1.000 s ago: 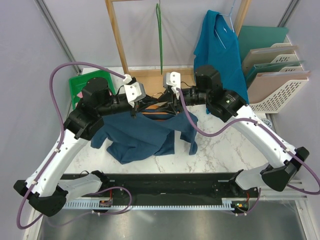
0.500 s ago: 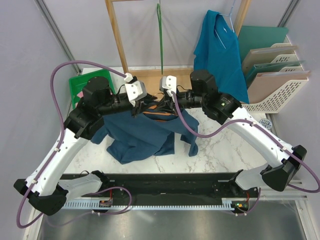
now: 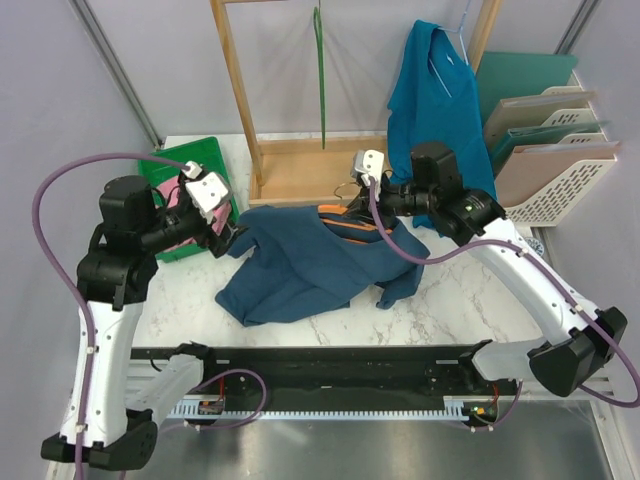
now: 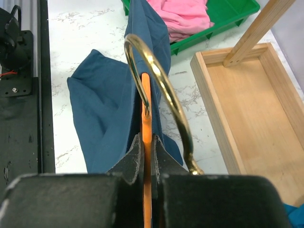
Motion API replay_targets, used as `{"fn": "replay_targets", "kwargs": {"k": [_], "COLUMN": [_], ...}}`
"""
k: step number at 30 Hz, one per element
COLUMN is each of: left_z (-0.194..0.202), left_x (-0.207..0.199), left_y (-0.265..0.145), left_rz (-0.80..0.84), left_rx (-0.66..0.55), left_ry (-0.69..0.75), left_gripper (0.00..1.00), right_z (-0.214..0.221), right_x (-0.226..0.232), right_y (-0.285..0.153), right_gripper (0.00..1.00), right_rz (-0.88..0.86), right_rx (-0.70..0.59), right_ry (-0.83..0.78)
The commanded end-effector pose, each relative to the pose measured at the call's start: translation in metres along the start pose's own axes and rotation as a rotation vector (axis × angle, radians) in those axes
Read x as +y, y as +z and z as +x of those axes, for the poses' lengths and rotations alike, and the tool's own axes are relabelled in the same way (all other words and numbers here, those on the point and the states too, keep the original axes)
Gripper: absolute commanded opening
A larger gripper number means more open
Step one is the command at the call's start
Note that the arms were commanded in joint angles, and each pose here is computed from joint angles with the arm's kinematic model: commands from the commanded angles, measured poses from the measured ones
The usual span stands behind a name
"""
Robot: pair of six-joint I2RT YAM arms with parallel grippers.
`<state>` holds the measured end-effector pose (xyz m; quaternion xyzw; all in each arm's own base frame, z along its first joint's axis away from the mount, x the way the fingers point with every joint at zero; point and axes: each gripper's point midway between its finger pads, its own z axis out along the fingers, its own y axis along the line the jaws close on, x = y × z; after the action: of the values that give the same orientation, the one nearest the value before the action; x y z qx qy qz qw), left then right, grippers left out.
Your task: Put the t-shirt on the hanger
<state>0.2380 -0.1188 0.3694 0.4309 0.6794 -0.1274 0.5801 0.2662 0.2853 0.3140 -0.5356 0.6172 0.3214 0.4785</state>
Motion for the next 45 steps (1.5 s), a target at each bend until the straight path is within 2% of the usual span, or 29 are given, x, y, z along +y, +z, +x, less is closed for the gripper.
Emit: {"fn": "replay_targets", "kwargs": {"k": [1, 6, 9, 13, 19, 22, 23, 24, 25, 27, 29, 34, 41, 45], "left_z": [0.078, 0.097, 0.099, 0.097, 0.094, 0.09, 0.088, 0.084, 0.079, 0.072, 0.046, 0.017, 0.03, 0.042], "left_x": [0.005, 0.032, 0.033, 0.019, 0.006, 0.014, 0.018, 0.029, 0.042, 0.058, 0.074, 0.111, 0.127, 0.115], "left_y": [0.007, 0.012, 0.014, 0.018, 0.024, 0.027, 0.027, 0.028, 0.023, 0.016, 0.007, -0.019, -0.034, -0.034], "left_rz": [0.087, 0.079, 0.122, 0.221, 0.282, 0.256, 0.231, 0.19, 0.125, 0.054, -0.019, -0.192, -0.25, -0.216], "left_rx": [0.25, 0.328, 0.343, 0.336, 0.287, 0.29, 0.297, 0.297, 0.321, 0.346, 0.295, 0.275, 0.318, 0.322], "left_ry": [0.026, 0.14, 0.169, 0.104, 0.058, 0.039, 0.028, 0.035, 0.053, 0.07, 0.11, 0.172, 0.195, 0.186], "left_gripper": [0.93, 0.93, 0.93, 0.91, 0.89, 0.62, 0.3, 0.11, 0.02, 0.02, 0.02, 0.02, 0.02, 0.02], "right_z": [-0.034, -0.045, -0.05, -0.057, -0.062, -0.063, -0.062, -0.058, -0.054, -0.043, -0.034, -0.015, -0.013, -0.012], "right_x": [0.013, 0.019, 0.018, 0.017, 0.017, 0.016, 0.013, 0.013, 0.01, 0.004, -0.004, -0.022, -0.035, -0.037], "right_y": [-0.022, -0.03, -0.032, -0.034, -0.034, -0.034, -0.034, -0.034, -0.033, -0.031, -0.031, -0.032, -0.046, -0.049], "right_gripper": [0.0, 0.0, 0.0, 0.0, 0.0, 0.0, 0.0, 0.0, 0.0, 0.0, 0.0, 0.0, 0.0, 0.0], "right_rz": [-0.03, -0.039, -0.034, -0.028, -0.033, -0.026, -0.017, -0.012, -0.004, 0.006, 0.024, 0.061, 0.105, 0.115], "right_rx": [-0.088, -0.113, -0.122, -0.133, -0.144, -0.145, -0.139, -0.131, -0.123, -0.101, -0.084, -0.049, -0.047, -0.036], "right_ry": [-0.122, -0.148, -0.153, -0.16, -0.164, -0.166, -0.165, -0.162, -0.16, -0.144, -0.128, -0.106, -0.102, -0.111]}}
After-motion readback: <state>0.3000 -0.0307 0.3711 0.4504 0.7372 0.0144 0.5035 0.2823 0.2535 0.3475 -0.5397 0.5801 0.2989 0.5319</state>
